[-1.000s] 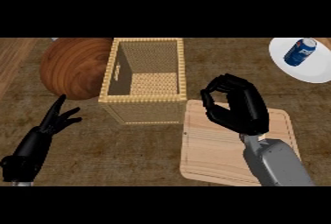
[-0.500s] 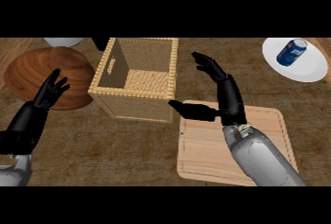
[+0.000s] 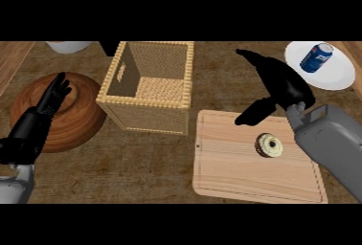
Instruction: Pick the cupcake from the cutting board and place it in the basket
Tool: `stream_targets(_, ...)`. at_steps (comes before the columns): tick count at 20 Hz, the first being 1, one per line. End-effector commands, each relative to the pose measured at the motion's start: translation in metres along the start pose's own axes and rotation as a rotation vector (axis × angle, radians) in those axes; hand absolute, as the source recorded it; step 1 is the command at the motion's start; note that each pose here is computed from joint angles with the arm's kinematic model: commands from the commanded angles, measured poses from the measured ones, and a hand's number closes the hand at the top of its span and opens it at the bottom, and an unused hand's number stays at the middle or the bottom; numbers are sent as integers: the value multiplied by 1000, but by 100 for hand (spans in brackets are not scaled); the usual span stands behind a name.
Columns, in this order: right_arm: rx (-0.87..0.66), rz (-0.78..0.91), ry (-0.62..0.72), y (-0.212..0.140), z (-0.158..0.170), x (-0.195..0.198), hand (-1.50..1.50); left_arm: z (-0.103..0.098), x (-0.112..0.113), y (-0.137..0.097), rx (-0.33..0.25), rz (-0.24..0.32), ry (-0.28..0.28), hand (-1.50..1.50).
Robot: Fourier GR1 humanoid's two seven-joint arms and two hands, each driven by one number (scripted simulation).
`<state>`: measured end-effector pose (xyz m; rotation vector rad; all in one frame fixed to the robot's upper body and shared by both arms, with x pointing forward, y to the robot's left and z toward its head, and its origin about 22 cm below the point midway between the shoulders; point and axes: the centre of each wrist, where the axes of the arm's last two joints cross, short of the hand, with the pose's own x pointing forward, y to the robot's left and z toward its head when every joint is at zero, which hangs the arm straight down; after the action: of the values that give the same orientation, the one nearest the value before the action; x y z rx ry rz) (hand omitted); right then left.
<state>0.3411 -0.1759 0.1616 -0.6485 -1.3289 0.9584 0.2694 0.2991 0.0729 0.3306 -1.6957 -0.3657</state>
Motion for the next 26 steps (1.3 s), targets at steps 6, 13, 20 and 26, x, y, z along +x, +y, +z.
stream_targets(6,385,251,161,-63,10,41,-150,-7,4,-8,-26,13,-22,0)
stream_targets(13,452,255,249,-88,11,10,-150,-15,-5,-11,-9,12,-28,0)
stream_targets(20,506,300,246,-57,5,-10,-150,-26,-1,-4,-28,18,-29,0)
stream_targets(26,583,324,314,-34,2,-27,-150,-27,3,5,-13,3,-32,0)
